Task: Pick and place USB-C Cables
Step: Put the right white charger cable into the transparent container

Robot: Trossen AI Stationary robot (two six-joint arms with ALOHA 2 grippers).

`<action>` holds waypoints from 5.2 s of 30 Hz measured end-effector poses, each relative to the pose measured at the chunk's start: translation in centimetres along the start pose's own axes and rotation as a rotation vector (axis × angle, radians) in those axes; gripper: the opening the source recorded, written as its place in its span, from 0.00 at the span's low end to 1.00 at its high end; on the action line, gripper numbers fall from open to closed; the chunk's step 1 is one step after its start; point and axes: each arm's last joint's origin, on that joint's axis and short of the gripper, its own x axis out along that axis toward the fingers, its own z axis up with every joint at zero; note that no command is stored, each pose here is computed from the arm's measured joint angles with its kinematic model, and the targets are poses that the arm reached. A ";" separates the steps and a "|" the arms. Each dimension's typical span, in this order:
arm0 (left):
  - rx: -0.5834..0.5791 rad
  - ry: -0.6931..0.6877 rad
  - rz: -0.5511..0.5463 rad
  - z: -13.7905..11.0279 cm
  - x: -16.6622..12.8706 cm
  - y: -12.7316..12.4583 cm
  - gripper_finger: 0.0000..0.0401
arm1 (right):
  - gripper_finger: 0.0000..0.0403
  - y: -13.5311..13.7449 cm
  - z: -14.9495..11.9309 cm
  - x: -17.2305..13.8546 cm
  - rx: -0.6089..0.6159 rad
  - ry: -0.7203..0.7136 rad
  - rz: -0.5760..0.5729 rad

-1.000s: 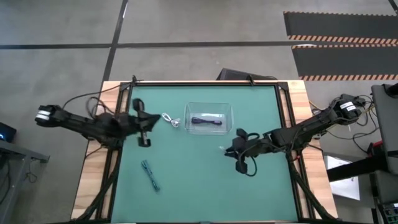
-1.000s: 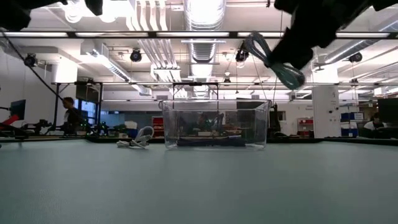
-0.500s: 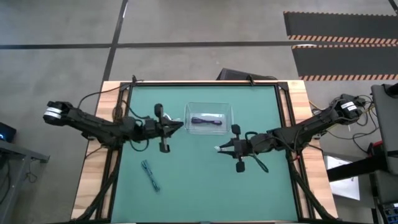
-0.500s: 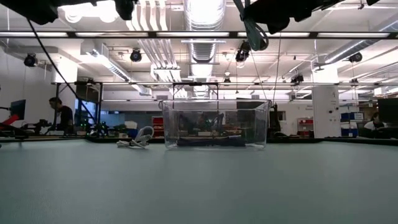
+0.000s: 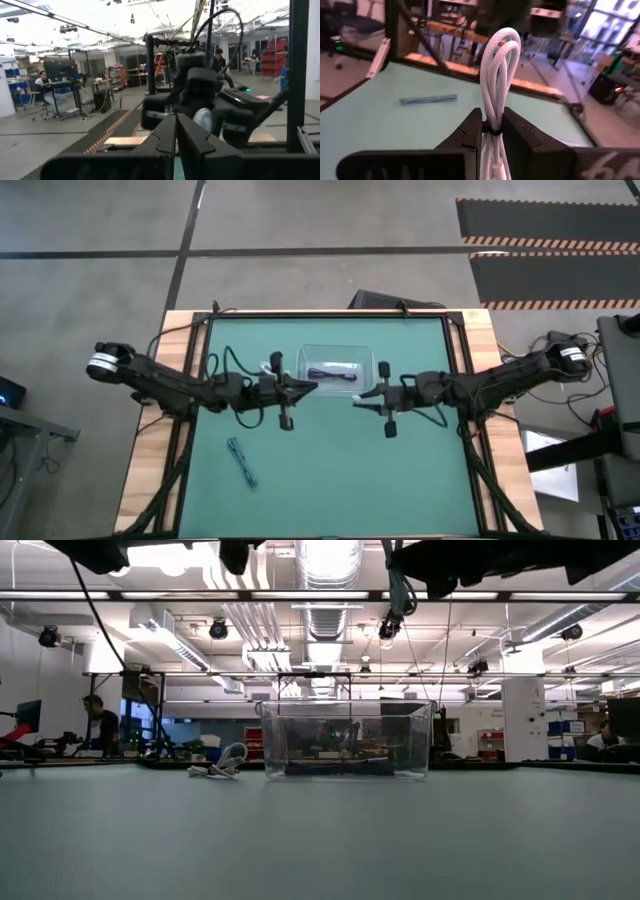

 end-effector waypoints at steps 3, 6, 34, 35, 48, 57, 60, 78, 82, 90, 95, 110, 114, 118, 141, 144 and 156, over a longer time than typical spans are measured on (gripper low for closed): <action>0.004 0.012 -0.002 -0.3 0.5 -0.2 0.00 | 0.11 -0.6 -0.5 -0.4 -0.008 -0.042 -0.036; -0.002 0.025 -0.004 -0.7 1.0 -0.4 0.00 | 0.11 -1.0 -1.2 -0.9 -0.002 -0.091 -0.069; -0.128 0.090 0.006 -3.8 6.5 -2.4 0.35 | 0.11 -1.3 -1.3 -1.9 0.147 -0.261 -0.055; -0.140 0.094 0.007 -3.9 6.5 -2.5 0.38 | 0.11 -1.3 -1.3 -1.9 0.143 -0.261 -0.056; -0.150 0.071 0.033 -6.1 9.3 -2.8 0.51 | 0.11 -1.3 -1.2 -1.9 0.137 -0.273 -0.050; -0.151 0.064 0.039 -7.0 11.3 -3.4 0.51 | 0.11 -1.2 -1.2 -1.9 0.135 -0.277 -0.033; -0.152 0.062 0.039 -7.1 11.4 -3.4 0.50 | 0.11 -1.2 -1.2 -1.9 0.134 -0.277 -0.033; -0.142 0.096 0.038 -7.4 11.2 -3.4 0.08 | 0.18 -1.2 -1.4 -1.9 0.167 -0.257 -0.028; -0.141 0.103 0.035 -7.4 11.2 -3.4 0.08 | 0.30 -1.2 -1.4 -1.9 0.207 -0.256 -0.025; -0.147 0.159 0.032 -7.3 11.3 -3.4 0.08 | 0.47 -1.2 -1.2 -2.3 0.245 -0.247 -0.018; -0.133 0.213 0.030 -6.7 11.0 -3.2 0.08 | 0.48 -1.4 -0.5 -3.6 0.250 -0.229 -0.017; -0.200 0.521 0.141 -1.1 8.7 -0.1 0.08 | 0.43 -1.5 -0.1 -6.5 0.264 -0.134 -0.008; -0.198 0.585 0.152 0.9 8.4 0.3 0.08 | 0.41 -1.6 0.0 -6.9 0.257 -0.136 -0.009; -0.171 0.668 0.158 2.6 8.6 0.6 0.08 | 0.38 -1.6 0.1 -7.1 0.256 -0.132 -0.009; -0.201 0.960 0.156 6.0 12.3 4.2 0.08 | 0.28 -1.7 0.6 -8.1 0.159 -0.159 -0.019; -0.191 0.986 0.115 5.3 13.2 4.6 0.08 | 0.27 -1.7 0.7 -8.5 0.149 -0.164 -0.021; -0.110 1.240 0.073 1.9 14.7 6.7 0.08 | 0.22 -1.8 0.9 -9.3 0.124 -0.169 -0.023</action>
